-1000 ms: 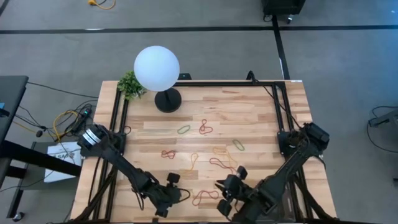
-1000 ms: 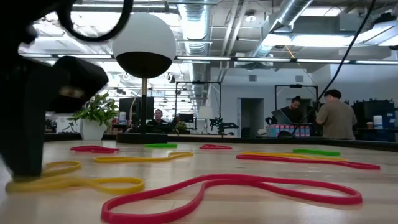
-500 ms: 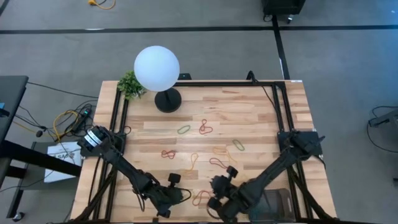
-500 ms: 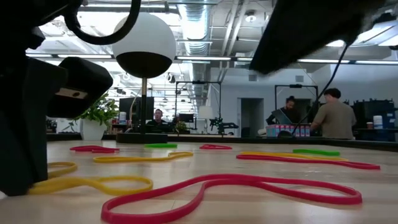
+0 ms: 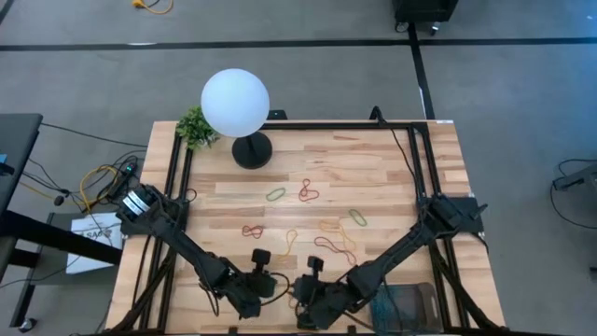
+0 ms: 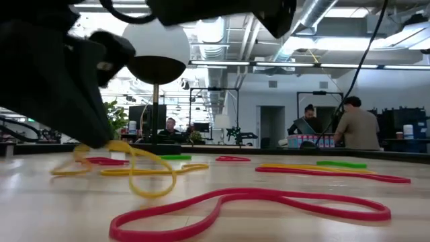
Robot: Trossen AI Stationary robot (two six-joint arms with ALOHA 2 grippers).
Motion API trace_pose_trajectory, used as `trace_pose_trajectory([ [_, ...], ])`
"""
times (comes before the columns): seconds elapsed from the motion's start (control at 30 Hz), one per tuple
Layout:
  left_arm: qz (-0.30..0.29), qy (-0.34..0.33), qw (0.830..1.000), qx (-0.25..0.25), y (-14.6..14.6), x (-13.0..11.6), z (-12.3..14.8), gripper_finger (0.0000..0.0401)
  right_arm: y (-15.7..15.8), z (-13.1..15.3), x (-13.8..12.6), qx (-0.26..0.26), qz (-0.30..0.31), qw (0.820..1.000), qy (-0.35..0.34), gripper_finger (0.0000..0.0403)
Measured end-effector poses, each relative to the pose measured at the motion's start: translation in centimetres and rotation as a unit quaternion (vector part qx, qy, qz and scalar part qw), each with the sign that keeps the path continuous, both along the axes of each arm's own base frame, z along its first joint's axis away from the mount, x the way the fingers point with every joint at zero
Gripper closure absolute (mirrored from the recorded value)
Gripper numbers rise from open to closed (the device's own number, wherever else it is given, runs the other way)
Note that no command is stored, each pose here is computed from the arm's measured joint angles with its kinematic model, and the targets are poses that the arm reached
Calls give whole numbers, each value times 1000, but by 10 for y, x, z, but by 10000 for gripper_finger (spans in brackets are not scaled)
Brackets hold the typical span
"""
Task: Pick and place items into bin
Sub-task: Put the yellow rubber band into the black bin
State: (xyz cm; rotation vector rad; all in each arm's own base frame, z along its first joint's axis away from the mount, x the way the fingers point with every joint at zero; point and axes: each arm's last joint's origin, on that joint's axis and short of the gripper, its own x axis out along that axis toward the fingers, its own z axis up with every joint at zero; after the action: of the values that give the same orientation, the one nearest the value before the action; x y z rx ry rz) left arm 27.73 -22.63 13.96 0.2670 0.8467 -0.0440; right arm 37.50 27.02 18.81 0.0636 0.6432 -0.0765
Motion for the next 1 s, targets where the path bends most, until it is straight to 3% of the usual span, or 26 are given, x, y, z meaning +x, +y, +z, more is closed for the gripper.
trace_pose_trajectory([
  [0.2,15,-17,1000,-5,-1,1,17,401,6,-1,-5,-9,15,1000,7,348],
  [0.67,-1,-87,996,5,-23,16,58,401,-8,-4,3,-3,-13,1000,17,348],
  [1.0,1,-97,995,19,-23,16,60,401,-9,-4,4,-2,-13,1000,17,348],
])
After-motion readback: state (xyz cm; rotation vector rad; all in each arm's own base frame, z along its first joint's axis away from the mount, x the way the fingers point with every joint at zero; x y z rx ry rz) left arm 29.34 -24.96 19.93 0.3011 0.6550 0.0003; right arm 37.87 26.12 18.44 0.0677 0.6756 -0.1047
